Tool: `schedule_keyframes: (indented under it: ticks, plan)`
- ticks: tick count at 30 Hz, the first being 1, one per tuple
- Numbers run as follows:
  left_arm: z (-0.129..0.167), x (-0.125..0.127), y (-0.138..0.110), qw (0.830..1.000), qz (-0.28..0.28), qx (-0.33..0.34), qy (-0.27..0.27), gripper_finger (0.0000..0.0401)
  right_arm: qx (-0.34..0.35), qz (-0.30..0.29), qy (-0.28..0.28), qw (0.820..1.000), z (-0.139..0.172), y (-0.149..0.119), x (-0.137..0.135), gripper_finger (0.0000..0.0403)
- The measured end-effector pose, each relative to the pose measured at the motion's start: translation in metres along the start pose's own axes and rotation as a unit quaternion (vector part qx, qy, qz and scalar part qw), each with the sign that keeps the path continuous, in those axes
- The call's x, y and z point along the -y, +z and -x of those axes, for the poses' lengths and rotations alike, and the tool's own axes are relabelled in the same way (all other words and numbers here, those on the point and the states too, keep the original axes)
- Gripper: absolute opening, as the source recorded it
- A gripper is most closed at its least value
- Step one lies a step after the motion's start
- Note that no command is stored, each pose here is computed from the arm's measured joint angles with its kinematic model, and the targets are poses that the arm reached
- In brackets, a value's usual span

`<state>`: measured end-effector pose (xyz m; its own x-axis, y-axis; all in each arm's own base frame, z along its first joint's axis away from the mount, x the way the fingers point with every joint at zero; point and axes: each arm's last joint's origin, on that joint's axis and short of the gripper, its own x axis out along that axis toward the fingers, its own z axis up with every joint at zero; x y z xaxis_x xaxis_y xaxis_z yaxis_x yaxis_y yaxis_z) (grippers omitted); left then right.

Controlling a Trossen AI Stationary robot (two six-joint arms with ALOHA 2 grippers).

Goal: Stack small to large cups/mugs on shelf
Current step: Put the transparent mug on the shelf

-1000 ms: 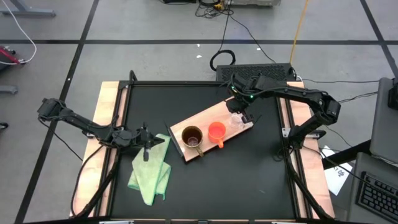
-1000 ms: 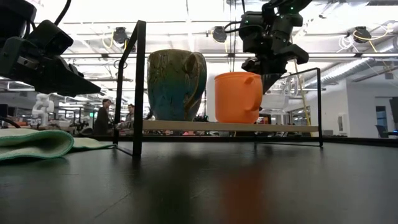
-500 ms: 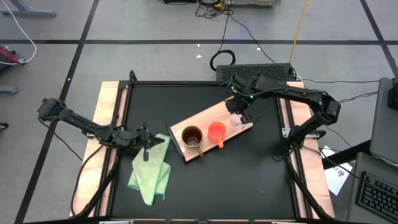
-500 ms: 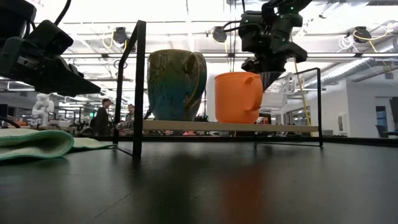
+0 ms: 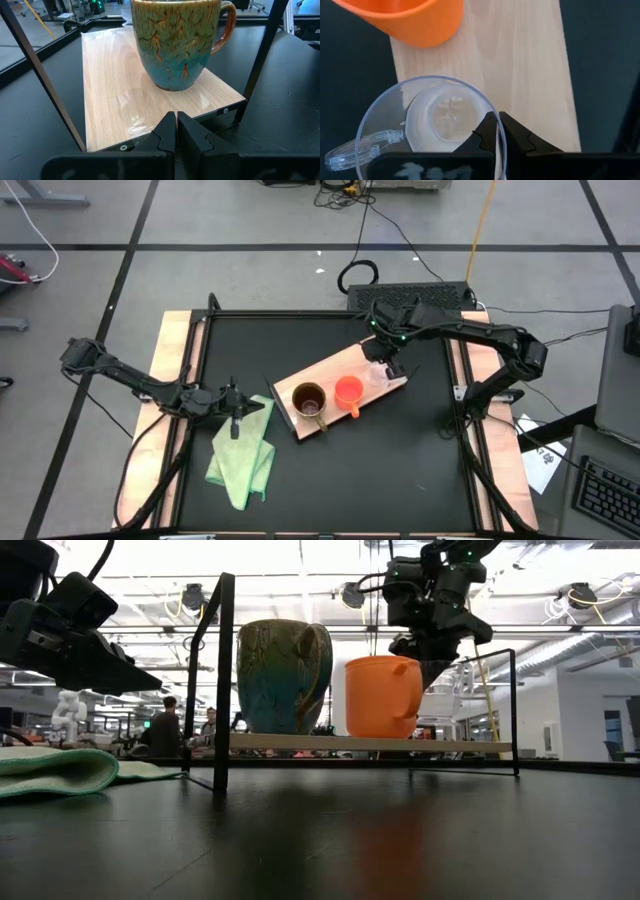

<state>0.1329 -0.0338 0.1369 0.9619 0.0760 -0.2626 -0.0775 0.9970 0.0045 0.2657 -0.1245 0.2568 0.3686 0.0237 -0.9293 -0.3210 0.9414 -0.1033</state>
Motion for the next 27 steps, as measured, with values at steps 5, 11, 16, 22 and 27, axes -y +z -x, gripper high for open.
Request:
schedule_keyframes:
  ticks: [5, 11, 16, 22, 27]
  plan:
    - [0.000, 0.000, 0.000, 1.000, 0.000, 0.000, 0.000, 0.0019, 0.003, -0.016, -0.003, 1.000, -0.003, 0.000, -0.001, 0.0000]
    - [0.000, 0.000, 0.000, 1.000, 0.000, 0.000, 0.000, 0.0019, -0.005, -0.014, 0.006, 1.000, -0.009, -0.004, -0.004, 0.0000]
    - [0.000, 0.000, 0.000, 1.000, 0.000, 0.000, 0.000, 0.0019, -0.004, -0.015, 0.005, 1.000, -0.009, -0.004, -0.004, 0.0000]
    - [0.000, 0.000, 0.000, 1.000, 0.000, 0.000, -0.001, 0.0019, 0.000, -0.019, 0.005, 1.000, -0.010, -0.002, -0.005, 0.0000]
    - [0.000, 0.000, 0.000, 1.000, 0.000, 0.000, -0.001, 0.0019, 0.006, -0.027, 0.003, 1.000, -0.012, -0.001, -0.006, 0.0000]
